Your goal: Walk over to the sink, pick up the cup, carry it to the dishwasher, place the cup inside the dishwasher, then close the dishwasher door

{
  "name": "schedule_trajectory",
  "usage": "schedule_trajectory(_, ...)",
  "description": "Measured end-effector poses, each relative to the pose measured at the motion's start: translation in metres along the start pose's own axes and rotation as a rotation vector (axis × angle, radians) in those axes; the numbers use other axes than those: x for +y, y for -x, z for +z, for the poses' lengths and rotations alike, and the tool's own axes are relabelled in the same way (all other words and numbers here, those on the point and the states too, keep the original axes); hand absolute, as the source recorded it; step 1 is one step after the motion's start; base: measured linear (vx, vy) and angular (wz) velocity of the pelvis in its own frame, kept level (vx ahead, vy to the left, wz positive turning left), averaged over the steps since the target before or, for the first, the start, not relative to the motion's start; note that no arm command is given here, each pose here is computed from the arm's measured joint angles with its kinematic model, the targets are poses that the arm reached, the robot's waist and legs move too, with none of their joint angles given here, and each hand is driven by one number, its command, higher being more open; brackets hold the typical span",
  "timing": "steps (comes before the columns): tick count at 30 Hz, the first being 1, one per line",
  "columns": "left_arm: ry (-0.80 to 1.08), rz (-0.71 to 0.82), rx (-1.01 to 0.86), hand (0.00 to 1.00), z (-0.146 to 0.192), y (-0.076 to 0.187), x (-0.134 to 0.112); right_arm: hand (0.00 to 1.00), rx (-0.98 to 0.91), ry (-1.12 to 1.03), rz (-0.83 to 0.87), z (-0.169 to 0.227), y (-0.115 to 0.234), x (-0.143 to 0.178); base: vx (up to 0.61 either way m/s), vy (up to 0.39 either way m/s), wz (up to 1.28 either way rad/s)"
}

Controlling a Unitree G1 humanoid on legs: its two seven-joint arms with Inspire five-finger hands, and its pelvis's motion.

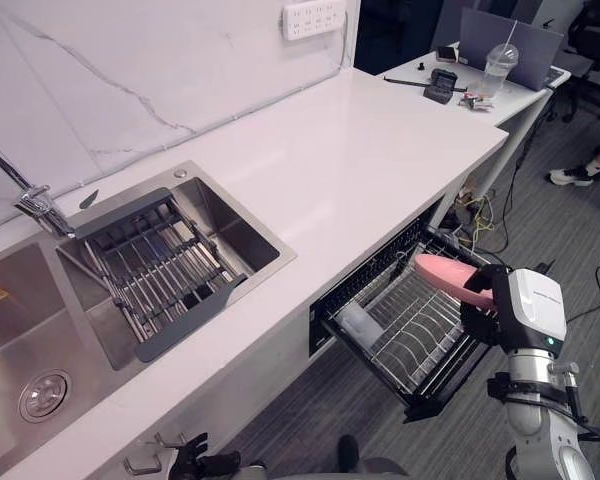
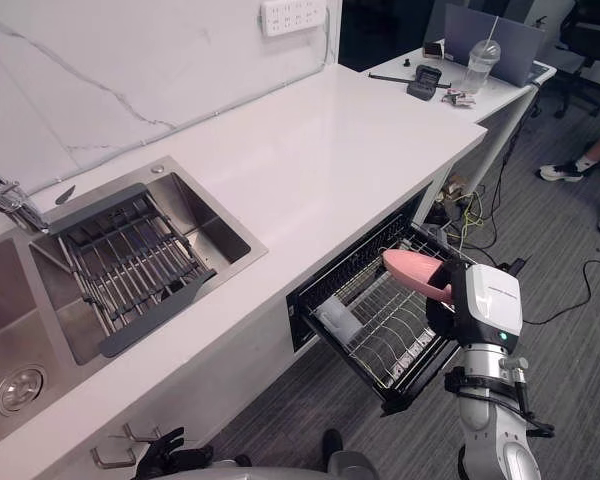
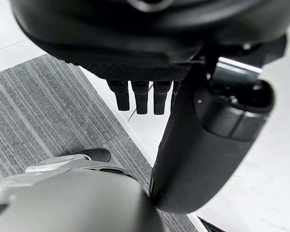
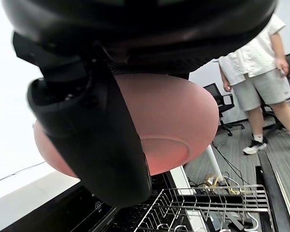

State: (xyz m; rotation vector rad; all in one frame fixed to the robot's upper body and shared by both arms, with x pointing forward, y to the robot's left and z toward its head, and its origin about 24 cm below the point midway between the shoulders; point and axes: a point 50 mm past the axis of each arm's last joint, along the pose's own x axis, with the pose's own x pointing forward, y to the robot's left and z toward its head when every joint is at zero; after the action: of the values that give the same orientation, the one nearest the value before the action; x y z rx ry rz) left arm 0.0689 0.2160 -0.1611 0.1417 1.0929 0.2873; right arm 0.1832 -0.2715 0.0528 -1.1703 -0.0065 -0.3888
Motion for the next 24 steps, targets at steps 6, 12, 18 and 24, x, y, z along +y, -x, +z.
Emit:
schedule_trajectory(6, -0.050, -0.056, -0.032, 0.90, 0.003, 0.001, -0.007, 0.30, 0.124, -0.031, 0.025, -0.025, 0.004, 0.009, -0.03, 0.035, 0.08)
schedule_trajectory(12, -0.063, -0.095, -0.084, 0.90, 0.015, 0.000, -0.019, 0.30, 0.247, -0.074, 0.022, -0.050, -0.009, 0.011, -0.02, 0.009, 0.06)
schedule_trajectory(18, -0.041, -0.123, -0.172, 0.90, 0.039, -0.001, -0.033, 0.30, 0.188, -0.139, -0.092, -0.033, -0.048, -0.005, -0.04, -0.018, 0.09)
schedule_trajectory(24, -0.001, -0.097, -0.228, 0.90, 0.056, -0.002, -0.030, 0.30, 0.123, -0.205, -0.156, -0.012, -0.073, -0.013, -0.04, -0.044, 0.07)
